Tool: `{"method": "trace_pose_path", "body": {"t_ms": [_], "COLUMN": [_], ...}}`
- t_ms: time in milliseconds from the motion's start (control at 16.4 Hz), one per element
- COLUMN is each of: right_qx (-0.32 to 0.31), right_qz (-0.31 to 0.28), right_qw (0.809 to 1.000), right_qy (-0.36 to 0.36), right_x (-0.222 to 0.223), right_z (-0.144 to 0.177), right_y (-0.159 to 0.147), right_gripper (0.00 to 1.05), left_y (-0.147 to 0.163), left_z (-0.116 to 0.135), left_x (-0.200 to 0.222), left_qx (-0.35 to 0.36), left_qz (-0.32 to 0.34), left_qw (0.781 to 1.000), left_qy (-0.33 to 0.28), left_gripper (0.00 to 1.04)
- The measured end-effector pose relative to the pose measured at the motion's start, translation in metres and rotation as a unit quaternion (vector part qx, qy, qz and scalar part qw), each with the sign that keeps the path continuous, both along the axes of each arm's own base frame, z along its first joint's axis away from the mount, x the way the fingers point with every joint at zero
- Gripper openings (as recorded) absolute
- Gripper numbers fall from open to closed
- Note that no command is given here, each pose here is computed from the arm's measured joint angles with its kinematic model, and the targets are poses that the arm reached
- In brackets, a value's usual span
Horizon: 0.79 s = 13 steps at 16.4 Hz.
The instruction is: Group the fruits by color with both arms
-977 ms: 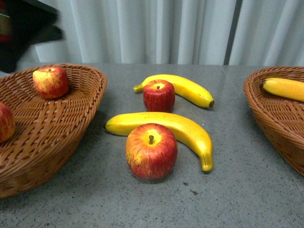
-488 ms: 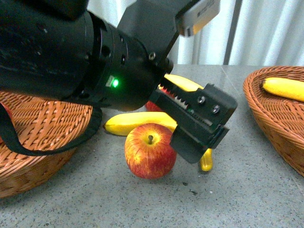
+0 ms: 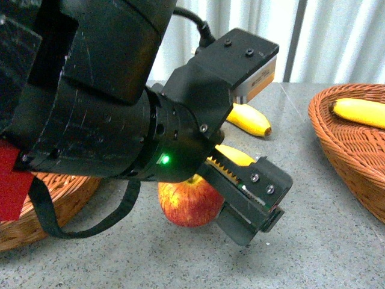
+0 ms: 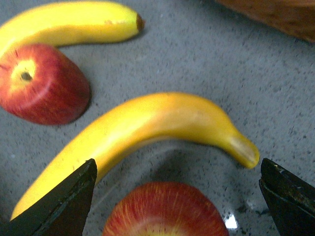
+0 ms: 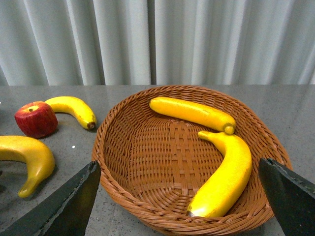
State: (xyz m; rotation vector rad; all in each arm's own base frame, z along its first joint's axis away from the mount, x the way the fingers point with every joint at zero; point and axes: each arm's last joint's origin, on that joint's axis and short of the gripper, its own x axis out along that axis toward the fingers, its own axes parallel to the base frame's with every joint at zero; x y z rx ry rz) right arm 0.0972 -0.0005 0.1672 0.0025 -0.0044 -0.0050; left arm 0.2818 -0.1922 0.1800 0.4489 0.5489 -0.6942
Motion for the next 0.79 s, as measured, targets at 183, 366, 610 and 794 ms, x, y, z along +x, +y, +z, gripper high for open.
{"method": "trace_pose_path", "body": {"t_ms": [183,366,610,794], "right_qx": [0.000,0.000,0.000,0.000], "right_qz": [0.000,0.000,0.000,0.000], "right_qw": [1.000,1.000,1.000,1.000], "right_qy": [0.000,0.000,0.000,0.000], "right_x": [0.000,0.000,0.000,0.000], "right_z": [0.000,0.000,0.000,0.000], "right_y": [0.000,0.000,0.000,0.000], "right_gripper": [0.98,0.98,0.98,0.98], "left_y": [0.006,0.007,0.009,0.034], "left_z": [-0.017,-0.023,-0.016,0.032], "left_x": [0.002,0.003,0.001,0.008], "left_qx": [0.002,-0.003,-0.009,-0.068], "left_qz": [0.020,0.019,0.031,0.100], "left_qw": [0.999,0.999,0.999,0.992], "left_qy": [0.026,0.041,0.044,-0.028], "left_gripper": [0.98,0.90,0.69,0.69]}}
